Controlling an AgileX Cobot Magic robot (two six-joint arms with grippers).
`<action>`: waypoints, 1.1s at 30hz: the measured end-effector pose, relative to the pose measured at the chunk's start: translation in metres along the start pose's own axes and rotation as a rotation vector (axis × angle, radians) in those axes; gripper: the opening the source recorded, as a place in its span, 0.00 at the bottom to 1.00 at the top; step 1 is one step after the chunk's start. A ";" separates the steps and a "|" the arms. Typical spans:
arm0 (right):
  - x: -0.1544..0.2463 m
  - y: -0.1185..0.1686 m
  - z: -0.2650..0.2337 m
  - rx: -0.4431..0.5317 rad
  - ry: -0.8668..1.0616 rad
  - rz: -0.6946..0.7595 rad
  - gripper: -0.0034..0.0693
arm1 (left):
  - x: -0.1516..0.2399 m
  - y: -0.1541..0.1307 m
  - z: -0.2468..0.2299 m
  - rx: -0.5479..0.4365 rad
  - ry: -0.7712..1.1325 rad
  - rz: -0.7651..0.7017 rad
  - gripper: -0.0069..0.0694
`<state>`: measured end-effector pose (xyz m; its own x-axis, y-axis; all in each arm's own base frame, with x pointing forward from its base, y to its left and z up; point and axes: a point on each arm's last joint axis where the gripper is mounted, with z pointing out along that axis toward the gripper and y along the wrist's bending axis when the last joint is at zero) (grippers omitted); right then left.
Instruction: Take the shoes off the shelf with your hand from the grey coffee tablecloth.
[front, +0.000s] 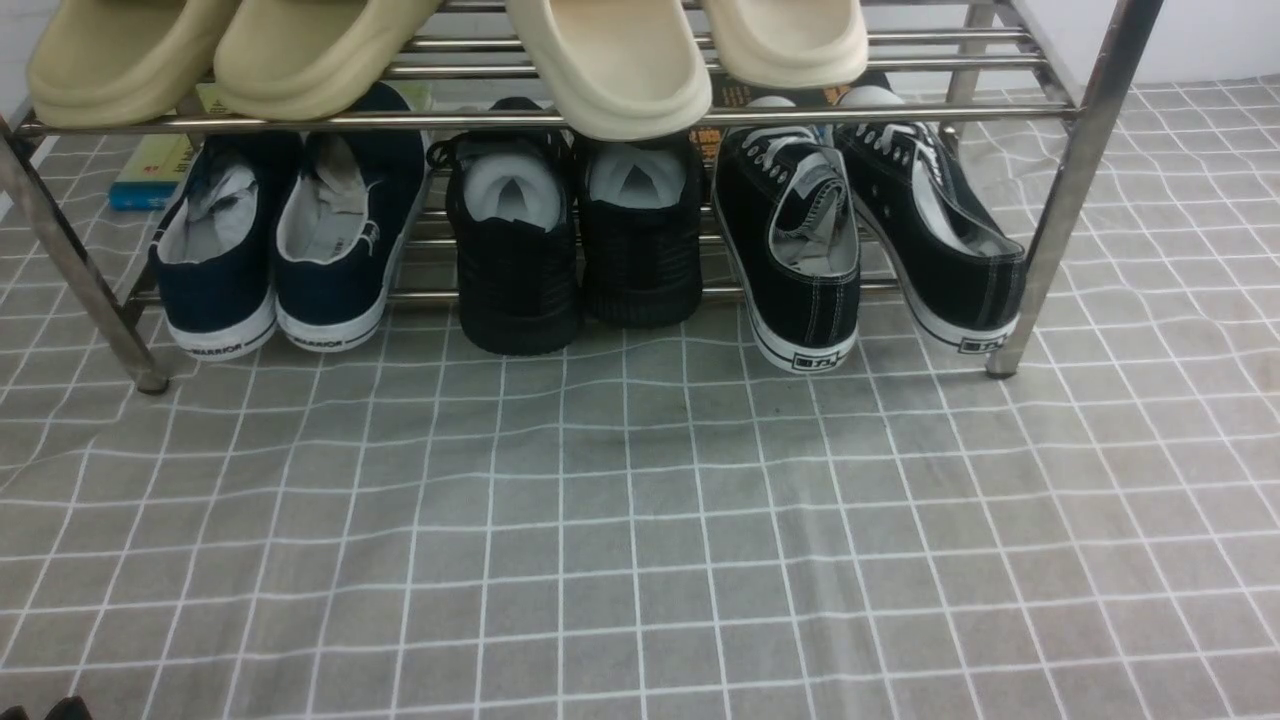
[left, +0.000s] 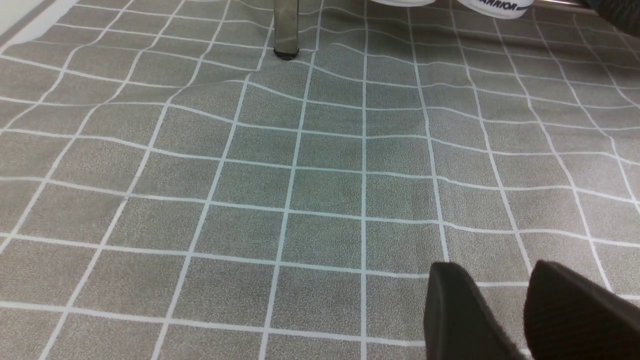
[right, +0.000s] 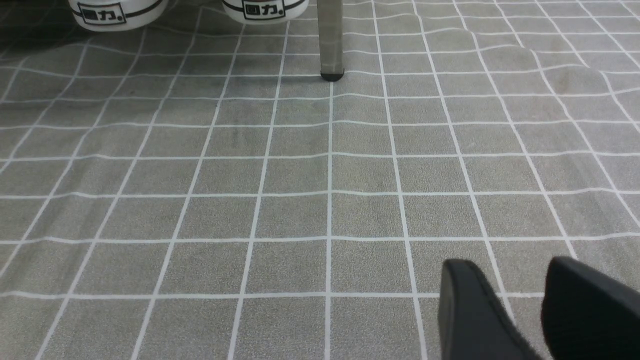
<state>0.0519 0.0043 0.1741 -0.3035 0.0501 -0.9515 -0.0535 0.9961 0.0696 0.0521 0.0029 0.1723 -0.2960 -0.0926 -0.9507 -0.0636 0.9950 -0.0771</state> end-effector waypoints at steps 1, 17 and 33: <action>0.000 0.000 0.000 0.000 0.000 0.000 0.38 | 0.000 0.000 0.000 0.000 0.000 0.000 0.40; -0.001 0.005 0.000 -0.051 -0.004 0.240 0.38 | 0.000 0.000 0.000 0.000 0.000 0.000 0.40; -0.008 0.015 -0.001 -0.207 -0.034 0.815 0.35 | 0.000 0.000 0.000 0.000 0.000 0.000 0.40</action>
<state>0.0526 0.0192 0.1834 -0.2940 0.7537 -0.5877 -0.0044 0.6138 0.7894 0.0521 0.0029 0.1723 -0.2960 -0.0926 -0.9507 -0.0636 0.9950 -0.0771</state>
